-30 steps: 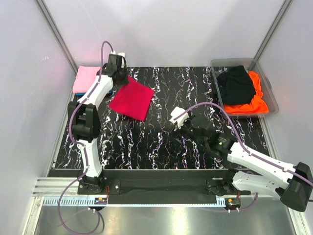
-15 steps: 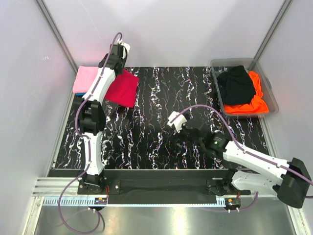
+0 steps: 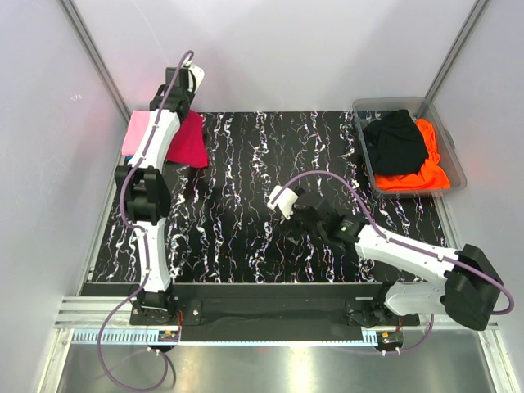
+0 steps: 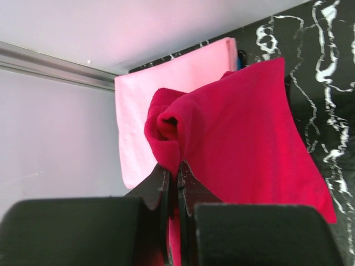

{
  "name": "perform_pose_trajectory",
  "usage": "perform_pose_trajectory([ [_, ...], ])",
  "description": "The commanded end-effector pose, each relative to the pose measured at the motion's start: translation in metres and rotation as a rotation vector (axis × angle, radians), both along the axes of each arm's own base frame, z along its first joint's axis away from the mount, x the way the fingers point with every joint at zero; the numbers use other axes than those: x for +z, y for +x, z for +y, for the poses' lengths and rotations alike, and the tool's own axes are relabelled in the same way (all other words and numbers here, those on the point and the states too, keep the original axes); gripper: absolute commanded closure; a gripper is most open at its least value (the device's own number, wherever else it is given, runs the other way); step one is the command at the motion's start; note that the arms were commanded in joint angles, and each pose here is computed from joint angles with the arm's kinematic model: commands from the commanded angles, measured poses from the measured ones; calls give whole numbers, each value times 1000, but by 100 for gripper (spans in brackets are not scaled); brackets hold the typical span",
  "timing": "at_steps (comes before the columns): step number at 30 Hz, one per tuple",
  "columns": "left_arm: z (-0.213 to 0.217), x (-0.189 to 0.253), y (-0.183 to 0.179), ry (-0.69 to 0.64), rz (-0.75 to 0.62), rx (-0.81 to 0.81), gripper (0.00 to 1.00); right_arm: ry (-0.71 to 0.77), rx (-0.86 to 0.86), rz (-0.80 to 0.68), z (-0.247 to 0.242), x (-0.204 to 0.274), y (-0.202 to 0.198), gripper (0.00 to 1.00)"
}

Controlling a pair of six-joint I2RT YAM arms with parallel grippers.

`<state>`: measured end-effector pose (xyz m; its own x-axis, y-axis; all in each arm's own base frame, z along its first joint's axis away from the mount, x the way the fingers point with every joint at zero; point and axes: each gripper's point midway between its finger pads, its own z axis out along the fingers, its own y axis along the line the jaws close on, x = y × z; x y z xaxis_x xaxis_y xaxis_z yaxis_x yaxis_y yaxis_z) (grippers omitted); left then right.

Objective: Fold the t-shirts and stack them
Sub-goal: Neatly place the folded tshirt to the corner

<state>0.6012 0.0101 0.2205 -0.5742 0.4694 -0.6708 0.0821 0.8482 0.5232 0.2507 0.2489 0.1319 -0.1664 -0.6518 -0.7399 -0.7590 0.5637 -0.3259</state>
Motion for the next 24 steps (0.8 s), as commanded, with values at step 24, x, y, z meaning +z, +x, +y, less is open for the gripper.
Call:
perform_pose_trajectory([
  [24,43,90,36,-19,-283,-33,100,61,35,-29,24,22,21,12],
])
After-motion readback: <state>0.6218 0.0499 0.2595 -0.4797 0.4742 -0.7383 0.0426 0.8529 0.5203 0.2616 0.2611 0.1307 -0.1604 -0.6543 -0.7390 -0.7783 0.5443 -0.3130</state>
